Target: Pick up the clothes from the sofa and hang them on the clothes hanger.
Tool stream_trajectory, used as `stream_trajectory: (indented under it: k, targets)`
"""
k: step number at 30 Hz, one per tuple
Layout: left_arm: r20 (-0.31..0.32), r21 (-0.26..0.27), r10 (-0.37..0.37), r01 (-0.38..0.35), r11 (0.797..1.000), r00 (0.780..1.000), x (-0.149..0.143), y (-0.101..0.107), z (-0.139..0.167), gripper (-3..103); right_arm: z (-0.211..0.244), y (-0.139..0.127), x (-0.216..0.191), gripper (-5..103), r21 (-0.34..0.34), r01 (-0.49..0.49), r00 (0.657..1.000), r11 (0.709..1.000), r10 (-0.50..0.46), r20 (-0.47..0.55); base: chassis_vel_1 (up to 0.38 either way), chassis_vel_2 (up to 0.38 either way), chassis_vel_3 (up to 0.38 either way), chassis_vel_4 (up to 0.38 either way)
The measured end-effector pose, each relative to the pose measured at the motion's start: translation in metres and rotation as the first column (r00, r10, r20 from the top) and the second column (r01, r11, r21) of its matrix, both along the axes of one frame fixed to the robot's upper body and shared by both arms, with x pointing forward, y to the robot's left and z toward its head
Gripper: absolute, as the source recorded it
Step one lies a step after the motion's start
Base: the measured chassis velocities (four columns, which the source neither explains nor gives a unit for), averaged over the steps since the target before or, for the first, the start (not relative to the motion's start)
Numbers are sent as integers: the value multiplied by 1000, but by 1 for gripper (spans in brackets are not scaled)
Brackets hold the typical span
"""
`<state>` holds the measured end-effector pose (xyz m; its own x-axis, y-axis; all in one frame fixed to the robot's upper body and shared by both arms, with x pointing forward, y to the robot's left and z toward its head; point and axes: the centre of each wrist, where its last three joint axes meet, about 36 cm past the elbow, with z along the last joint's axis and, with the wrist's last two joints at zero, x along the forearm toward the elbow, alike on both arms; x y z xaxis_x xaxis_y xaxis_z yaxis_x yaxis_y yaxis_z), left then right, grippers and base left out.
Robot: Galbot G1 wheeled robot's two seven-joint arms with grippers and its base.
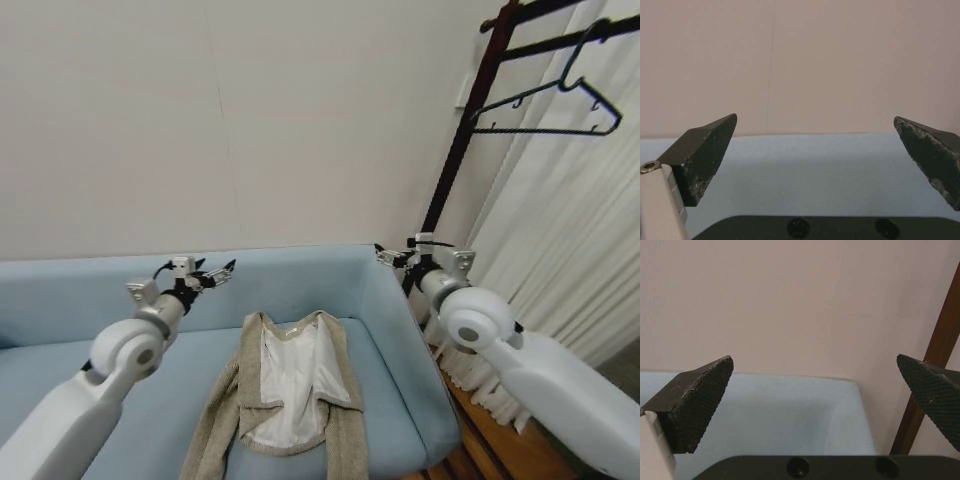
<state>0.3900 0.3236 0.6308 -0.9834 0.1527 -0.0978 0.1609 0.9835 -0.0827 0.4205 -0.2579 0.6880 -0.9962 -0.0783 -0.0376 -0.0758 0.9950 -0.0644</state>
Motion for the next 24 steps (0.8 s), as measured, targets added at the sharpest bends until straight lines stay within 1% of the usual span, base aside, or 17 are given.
stream_trajectory:
  k: [1,2,4,7,8,11,13,14,15,18,19,22,24]
  targets:
    - [16,16,18,-19,1000,1000,-9,0,2,100,5,-2,-4,100,-15,-2,1000,1000,2,17,0,0,0,0]
    - [16,16,18,-19,1000,1000,-9,0,2,100,5,-2,-4,100,-15,-2,1000,1000,2,17,0,0,0,0]
    - [42,41,34,-35,999,999,-20,-2,4,100,14,-6,-8,100,-37,8,999,999,-6,47,0,0,0,0]
    - [84,69,46,-52,996,995,-36,-6,10,100,35,-10,-18,100,-70,29,993,997,-20,120,0,0,0,0]
    - [84,69,46,-52,996,995,-36,-6,10,100,35,-10,-18,100,-70,29,993,997,-20,120,0,0,0,0]
    - [92,83,48,-56,995,995,-45,-5,10,100,53,-13,-27,100,-105,50,982,993,-30,186,0,0,0,0]
    - [88,88,45,-53,995,995,-45,-5,8,100,71,-18,-30,100,-123,93,971,988,-63,233,0,0,0,0]
    - [88,88,45,-53,995,995,-45,-5,8,100,71,-18,-30,100,-123,93,971,988,-63,233,0,0,0,0]
    - [86,88,43,-51,995,995,-43,-4,7,100,81,-22,-30,100,-125,120,964,985,-86,252,0,0,0,0]
    - [82,84,39,-46,995,996,-39,-4,5,100,118,-42,-18,100,-95,186,948,978,-153,281,0,0,0,0]
    - [82,84,39,-46,995,996,-39,-4,5,100,118,-42,-18,100,-95,186,948,978,-153,281,0,0,0,0]
    - [83,82,35,-42,996,996,-34,-5,4,100,159,-58,-5,100,-37,200,944,979,-182,276,0,0,0,0]
    - [81,81,36,-42,996,996,-32,-5,4,100,188,-58,5,100,12,210,941,978,-205,270,0,0,0,0]
